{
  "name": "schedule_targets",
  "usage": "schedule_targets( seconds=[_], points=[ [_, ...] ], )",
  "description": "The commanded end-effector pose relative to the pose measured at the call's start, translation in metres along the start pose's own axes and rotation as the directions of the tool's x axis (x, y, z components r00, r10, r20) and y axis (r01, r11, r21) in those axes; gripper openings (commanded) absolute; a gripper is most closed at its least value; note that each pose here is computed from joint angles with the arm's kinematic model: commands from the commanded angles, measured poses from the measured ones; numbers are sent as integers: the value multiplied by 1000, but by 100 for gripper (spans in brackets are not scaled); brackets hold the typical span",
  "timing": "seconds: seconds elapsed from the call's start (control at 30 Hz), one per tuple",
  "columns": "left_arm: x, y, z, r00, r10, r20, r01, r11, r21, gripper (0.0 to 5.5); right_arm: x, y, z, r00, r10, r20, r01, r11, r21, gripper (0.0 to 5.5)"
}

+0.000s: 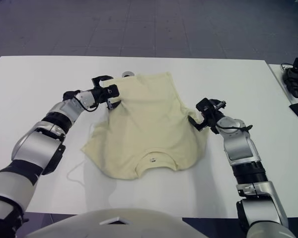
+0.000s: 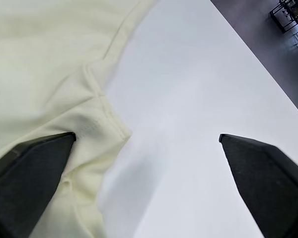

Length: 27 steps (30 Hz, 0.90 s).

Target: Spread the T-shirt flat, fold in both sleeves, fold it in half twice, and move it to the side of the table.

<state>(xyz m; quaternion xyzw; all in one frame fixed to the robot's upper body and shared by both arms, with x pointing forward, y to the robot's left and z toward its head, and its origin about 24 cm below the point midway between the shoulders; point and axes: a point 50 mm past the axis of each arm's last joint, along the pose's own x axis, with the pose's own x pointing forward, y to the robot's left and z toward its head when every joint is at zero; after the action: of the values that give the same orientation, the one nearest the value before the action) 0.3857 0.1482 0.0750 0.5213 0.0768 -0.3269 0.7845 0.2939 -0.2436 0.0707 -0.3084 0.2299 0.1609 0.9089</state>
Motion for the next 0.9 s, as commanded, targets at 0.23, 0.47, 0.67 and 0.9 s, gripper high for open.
schedule_targets(
  seconds=[0.23,0.47,0.67,0.9],
  points=[
    [-1,29,20,991,121,62,-129,980,153,540,-26,5,24,999,15,39,-17,999,28,538],
    [-42,71,10,884,386,263,-381,922,-73,540,-63,-2,34,975,-171,142,117,937,329,538],
    [-149,-38,-31,871,488,57,-365,721,-589,540,-85,15,-19,978,-207,26,157,810,565,538],
    [-202,-96,-23,914,381,-140,-363,611,-703,509,-90,30,-59,983,-156,-98,182,740,648,421]
  ],
)
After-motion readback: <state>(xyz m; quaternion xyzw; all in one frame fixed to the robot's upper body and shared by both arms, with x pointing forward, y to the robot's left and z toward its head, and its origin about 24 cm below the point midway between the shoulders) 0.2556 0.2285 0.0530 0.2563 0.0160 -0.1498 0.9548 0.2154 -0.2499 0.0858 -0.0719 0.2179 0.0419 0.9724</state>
